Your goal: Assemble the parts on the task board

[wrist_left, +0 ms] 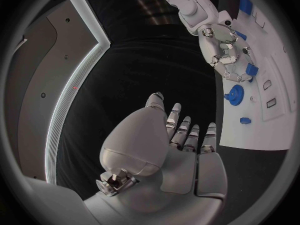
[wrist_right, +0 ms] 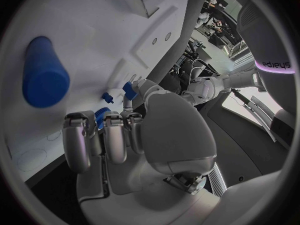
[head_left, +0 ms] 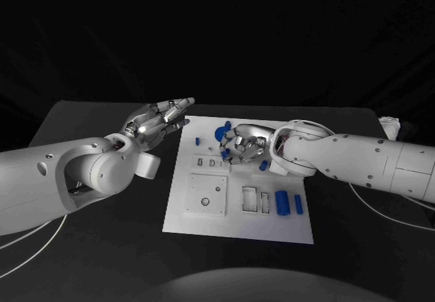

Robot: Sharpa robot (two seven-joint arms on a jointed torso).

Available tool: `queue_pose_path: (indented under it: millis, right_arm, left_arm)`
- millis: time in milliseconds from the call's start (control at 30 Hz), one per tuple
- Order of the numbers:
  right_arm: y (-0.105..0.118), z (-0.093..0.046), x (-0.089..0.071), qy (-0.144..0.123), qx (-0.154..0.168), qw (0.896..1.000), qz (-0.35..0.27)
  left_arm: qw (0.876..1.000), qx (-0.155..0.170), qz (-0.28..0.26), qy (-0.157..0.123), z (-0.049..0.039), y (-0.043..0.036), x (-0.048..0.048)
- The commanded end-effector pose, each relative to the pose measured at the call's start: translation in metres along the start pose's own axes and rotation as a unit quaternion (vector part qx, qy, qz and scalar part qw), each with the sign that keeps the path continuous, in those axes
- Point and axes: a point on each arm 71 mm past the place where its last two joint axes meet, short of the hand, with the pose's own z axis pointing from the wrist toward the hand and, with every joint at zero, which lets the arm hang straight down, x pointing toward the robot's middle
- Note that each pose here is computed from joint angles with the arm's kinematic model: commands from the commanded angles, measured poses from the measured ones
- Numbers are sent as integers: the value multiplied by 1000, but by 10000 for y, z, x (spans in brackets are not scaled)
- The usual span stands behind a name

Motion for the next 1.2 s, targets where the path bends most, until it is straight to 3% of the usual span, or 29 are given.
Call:
queue_pose_path:
  millis: [33,733,1200]
  right_arm:
    - [2,8,30,15,1,1000,-5]
    - [-55,5,76,20,10,1000,-3]
    - [-63,-9,76,19,5,1000,-6]
  left_arm:
    - [1000,3,-2,12,7,-7,28]
    - [1000,4,-3,14,16,-4,39]
    - [1000,-1,-5,14,7,50,31]
